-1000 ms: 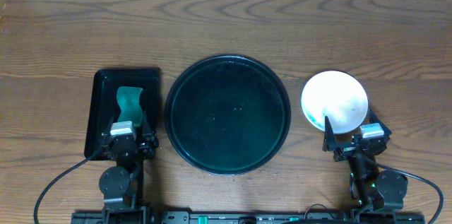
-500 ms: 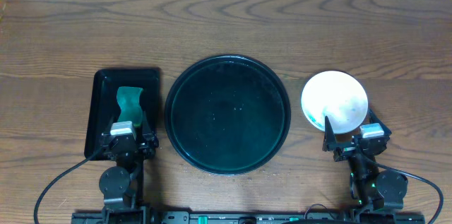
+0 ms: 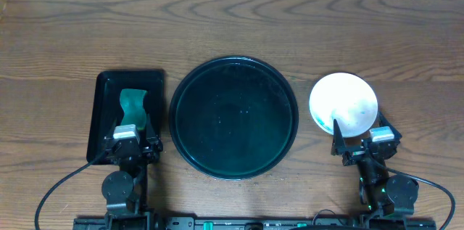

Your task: Clean dirty plates on tray and stack at the side

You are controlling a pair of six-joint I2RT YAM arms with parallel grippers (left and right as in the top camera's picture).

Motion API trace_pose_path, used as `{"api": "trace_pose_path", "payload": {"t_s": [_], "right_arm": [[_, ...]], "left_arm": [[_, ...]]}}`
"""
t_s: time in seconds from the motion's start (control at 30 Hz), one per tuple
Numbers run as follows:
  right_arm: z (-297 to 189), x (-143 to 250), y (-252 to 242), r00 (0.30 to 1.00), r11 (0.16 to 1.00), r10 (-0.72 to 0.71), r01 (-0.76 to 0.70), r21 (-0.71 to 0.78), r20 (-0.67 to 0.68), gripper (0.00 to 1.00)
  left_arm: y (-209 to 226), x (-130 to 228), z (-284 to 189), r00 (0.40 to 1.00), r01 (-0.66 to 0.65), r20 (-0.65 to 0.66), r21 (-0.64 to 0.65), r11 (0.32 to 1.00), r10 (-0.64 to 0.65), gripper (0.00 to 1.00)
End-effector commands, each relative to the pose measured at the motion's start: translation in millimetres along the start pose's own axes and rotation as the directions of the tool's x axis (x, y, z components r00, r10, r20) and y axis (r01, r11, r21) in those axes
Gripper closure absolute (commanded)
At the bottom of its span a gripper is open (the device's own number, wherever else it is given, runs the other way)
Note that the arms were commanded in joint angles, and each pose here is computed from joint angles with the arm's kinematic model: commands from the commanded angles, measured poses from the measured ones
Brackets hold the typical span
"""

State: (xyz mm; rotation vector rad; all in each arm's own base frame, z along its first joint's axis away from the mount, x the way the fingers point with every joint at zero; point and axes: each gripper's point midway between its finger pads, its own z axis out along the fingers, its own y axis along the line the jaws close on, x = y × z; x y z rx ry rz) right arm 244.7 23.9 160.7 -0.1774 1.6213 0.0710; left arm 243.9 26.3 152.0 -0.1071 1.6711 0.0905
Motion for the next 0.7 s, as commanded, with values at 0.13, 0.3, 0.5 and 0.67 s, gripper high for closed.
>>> {"api": "trace_pose_path", "payload": {"t_s": [0.13, 0.3, 0.5, 0.67], "right_arm": [[-0.2, 0.4, 0.7, 1.000, 1.000, -0.010, 0.010, -0.002, 0.001, 0.01], [-0.2, 0.4, 0.8, 1.000, 1.000, -0.009, 0.009, -0.002, 0.000, 0.01], [-0.2, 0.4, 0.8, 1.000, 1.000, -0.009, 0.009, -0.002, 0.000, 0.01], [-0.2, 0.4, 0.8, 1.000, 1.000, -0.010, 0.010, -0.002, 0.000, 0.01]], "left_arm": [[1.3, 16.5, 0.2, 0.998, -0.021, -0.056, -0.008, 1.000, 0.021, 0.27], [1.3, 16.5, 0.2, 0.998, -0.021, -0.056, -0.008, 1.000, 0.021, 0.27], [1.3, 16.5, 0.2, 0.998, -0.021, -0.056, -0.008, 1.000, 0.020, 0.27], [1.3, 16.5, 0.2, 0.998, -0.021, -0.056, -0.008, 1.000, 0.021, 0.27]]}}
